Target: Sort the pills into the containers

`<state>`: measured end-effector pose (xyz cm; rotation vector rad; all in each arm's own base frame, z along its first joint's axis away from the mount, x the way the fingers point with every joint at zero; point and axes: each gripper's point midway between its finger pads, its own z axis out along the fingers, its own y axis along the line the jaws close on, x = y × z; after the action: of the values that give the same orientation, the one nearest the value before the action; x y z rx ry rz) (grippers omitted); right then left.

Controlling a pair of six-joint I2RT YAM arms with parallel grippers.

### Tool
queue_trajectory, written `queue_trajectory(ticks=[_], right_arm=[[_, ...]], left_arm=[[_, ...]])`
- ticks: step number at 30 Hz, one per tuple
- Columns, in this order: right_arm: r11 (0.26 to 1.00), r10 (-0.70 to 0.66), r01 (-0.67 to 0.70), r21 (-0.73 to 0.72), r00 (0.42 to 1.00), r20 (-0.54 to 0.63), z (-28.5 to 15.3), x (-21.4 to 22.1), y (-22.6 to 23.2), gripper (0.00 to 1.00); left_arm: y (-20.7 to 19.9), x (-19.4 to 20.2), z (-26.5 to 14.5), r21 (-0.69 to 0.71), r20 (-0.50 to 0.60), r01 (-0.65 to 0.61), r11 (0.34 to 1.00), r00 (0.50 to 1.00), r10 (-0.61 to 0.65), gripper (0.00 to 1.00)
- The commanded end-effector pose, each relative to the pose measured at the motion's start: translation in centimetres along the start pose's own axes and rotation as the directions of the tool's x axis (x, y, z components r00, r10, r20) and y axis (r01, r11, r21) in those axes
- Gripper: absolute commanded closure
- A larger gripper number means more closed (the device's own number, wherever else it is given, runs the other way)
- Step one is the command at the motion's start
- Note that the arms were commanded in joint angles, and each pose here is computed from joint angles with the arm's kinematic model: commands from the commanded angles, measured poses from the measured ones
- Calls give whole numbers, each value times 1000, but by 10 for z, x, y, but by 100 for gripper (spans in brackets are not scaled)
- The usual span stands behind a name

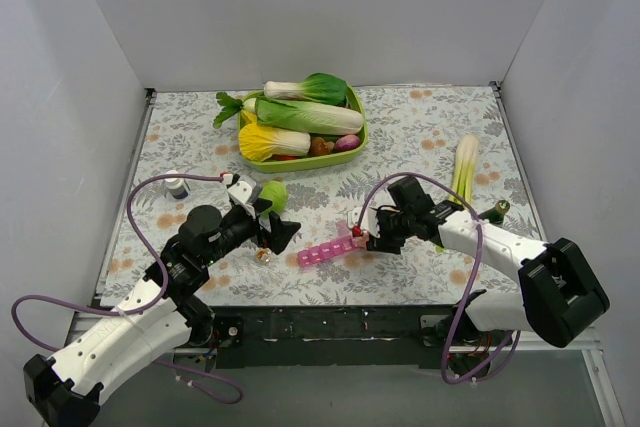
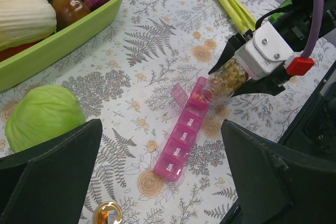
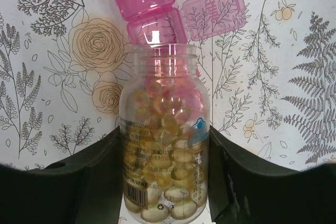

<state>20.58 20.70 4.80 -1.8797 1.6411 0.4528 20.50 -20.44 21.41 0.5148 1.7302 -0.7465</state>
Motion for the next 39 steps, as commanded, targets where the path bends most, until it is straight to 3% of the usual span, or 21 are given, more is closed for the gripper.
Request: queue_trajectory(ticks=[1,39], right_arm=[[1000,-19,19,24,1000,-11,-4,-10,-12,99],[999,-44,46,11,984,-172,-2,-8,-16,99]], left_arm=[[0,-9,-2,-1,29,-20,1000,999,20,2],[0,-11,-3,-2,30,-23,1000,999,24,2]])
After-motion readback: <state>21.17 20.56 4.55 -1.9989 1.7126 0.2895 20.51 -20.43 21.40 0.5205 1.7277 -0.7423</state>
